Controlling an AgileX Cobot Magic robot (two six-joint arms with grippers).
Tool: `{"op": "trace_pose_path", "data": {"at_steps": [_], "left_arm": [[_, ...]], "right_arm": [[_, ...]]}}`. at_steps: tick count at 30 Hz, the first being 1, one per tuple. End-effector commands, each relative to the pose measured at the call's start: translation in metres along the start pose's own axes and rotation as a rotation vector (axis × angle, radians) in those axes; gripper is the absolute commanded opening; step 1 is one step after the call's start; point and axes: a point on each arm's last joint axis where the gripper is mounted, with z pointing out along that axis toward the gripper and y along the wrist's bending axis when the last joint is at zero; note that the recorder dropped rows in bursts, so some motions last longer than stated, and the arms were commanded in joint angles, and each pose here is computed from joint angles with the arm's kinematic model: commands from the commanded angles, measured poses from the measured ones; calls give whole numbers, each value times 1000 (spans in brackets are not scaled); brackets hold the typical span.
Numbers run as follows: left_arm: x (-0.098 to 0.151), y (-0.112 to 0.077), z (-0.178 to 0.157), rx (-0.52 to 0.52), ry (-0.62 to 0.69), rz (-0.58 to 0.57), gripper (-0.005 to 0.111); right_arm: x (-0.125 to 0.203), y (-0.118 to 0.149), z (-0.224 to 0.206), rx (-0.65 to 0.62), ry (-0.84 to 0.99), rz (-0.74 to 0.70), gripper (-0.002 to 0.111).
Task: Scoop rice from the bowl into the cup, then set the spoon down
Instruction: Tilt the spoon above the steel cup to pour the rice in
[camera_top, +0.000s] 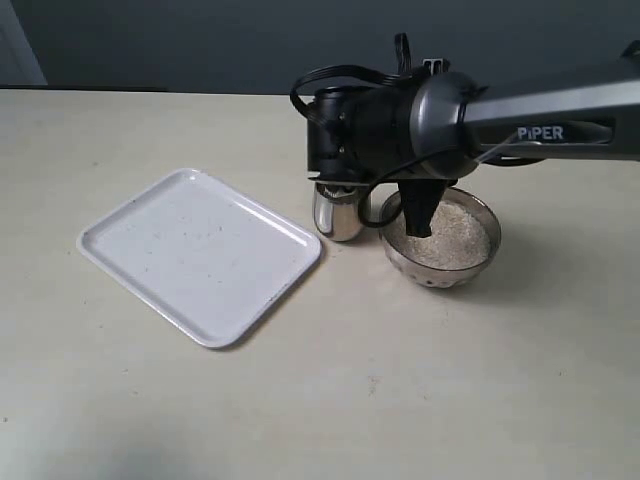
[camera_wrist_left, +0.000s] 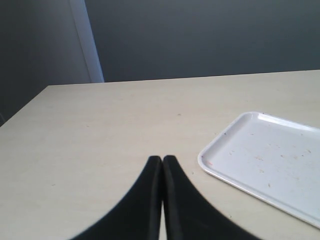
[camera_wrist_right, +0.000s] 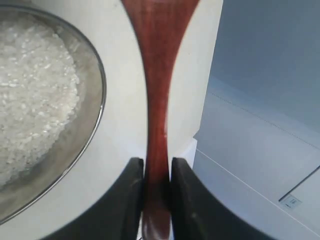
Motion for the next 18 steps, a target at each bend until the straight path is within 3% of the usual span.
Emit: {"op": "trace_pose_path", "data": {"at_steps": [1,8,12,15,18], "left_arm": [[-2,0,-1,0,-21,-1,1],[-2,0,-1,0,-21,-1,1],[-2,0,-1,2,-21,-1,1],[-2,0,-1,2,-21,-1,1],[-2,0,-1,2,-21,-1,1]], "right_arm": [[2,-5,-2,35,-2,-2,-1],[2,-4,-2,25,0,23,-1],[2,-11,-2,94,-4,-2,-1],[3,0,-2,-22,3,34,-1],[2,-4,-2,18,1,32,-1]]}}
